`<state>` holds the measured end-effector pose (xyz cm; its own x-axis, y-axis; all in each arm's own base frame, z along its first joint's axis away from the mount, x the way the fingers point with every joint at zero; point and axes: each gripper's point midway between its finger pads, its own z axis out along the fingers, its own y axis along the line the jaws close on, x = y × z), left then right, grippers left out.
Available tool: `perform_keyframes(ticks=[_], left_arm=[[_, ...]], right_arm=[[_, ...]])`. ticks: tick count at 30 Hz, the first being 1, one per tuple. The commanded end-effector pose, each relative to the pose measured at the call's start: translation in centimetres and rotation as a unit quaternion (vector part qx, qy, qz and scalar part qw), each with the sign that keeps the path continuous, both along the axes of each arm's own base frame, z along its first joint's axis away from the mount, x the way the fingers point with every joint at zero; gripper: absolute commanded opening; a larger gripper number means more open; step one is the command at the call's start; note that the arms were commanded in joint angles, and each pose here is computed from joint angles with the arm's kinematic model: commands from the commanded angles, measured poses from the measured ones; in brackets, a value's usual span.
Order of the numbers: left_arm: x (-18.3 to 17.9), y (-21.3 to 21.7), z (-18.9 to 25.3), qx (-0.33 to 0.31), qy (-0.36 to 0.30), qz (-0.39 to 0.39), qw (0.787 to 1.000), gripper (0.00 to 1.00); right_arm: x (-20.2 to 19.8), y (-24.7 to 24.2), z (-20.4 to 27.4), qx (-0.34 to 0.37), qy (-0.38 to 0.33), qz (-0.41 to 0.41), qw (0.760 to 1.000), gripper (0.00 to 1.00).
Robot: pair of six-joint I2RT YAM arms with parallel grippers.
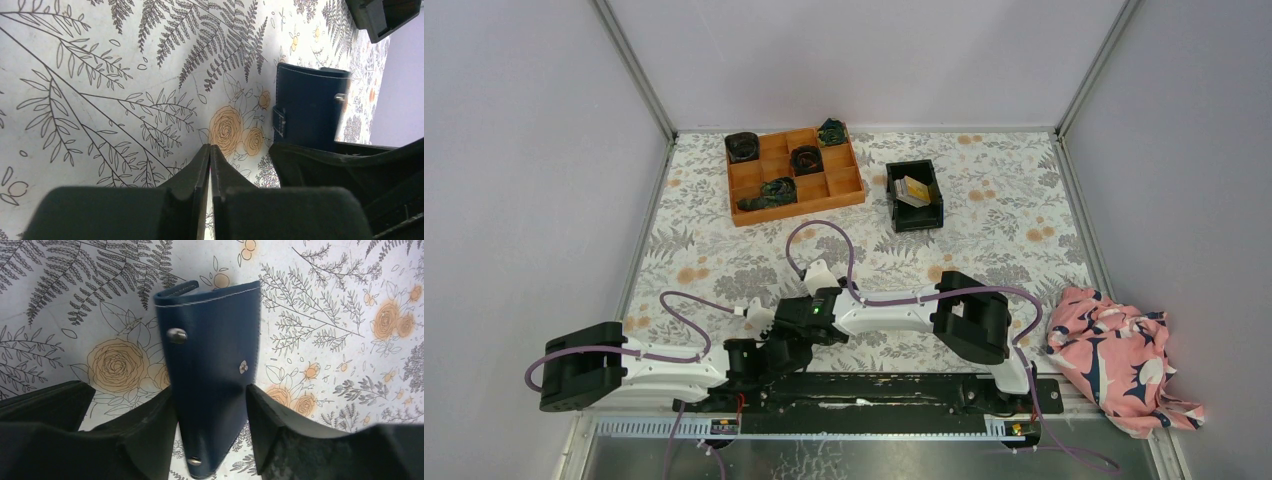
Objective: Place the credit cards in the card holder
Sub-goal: Close the card holder at the center of the board.
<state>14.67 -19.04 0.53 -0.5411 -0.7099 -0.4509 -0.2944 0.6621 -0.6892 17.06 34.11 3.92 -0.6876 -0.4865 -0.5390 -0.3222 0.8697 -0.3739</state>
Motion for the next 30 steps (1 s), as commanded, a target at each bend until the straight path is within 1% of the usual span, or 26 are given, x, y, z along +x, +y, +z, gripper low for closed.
perform_keyframes(ticks=[1, 8, 13, 20, 25, 28, 30], left_arm=[[-1.3, 4.2, -3.5, 0.108, 0.037, -0.006, 0.993, 0.10], [-1.4, 3.6, -2.8, 0.107, 0.038, -0.008, 0.994, 0.14], [-1.4, 3.3, -1.5, 0.109, 0.028, -0.002, 0.994, 0.17], [-1.8, 3.0, 0.3, 0.112, 0.014, 0.006, 0.994, 0.19], [-1.4, 1.7, 2.1, 0.115, -0.004, 0.002, 0.993, 0.19], [-0.7, 0.5, 3.7, 0.124, -0.028, -0.004, 0.992, 0.20], [-0.3, -0.4, 4.7, 0.137, -0.043, -0.011, 0.990, 0.20]], right_arm=[[-3.3, 2.4, 1.5, 0.032, 0.000, 0.037, 0.999, 0.66], [-4.1, 3.2, 1.4, 0.055, 0.008, 0.049, 0.997, 0.67], [-4.7, 3.6, 3.0, 0.079, 0.004, 0.061, 0.995, 0.68], [-5.5, 3.9, 6.2, 0.117, -0.014, 0.079, 0.990, 0.68], [-5.0, 2.4, 8.5, 0.138, -0.043, 0.076, 0.987, 0.68], [-3.7, 0.4, 9.5, 0.145, -0.061, 0.062, 0.986, 0.68], [-2.6, -1.1, 10.1, 0.162, -0.062, 0.049, 0.984, 0.67]])
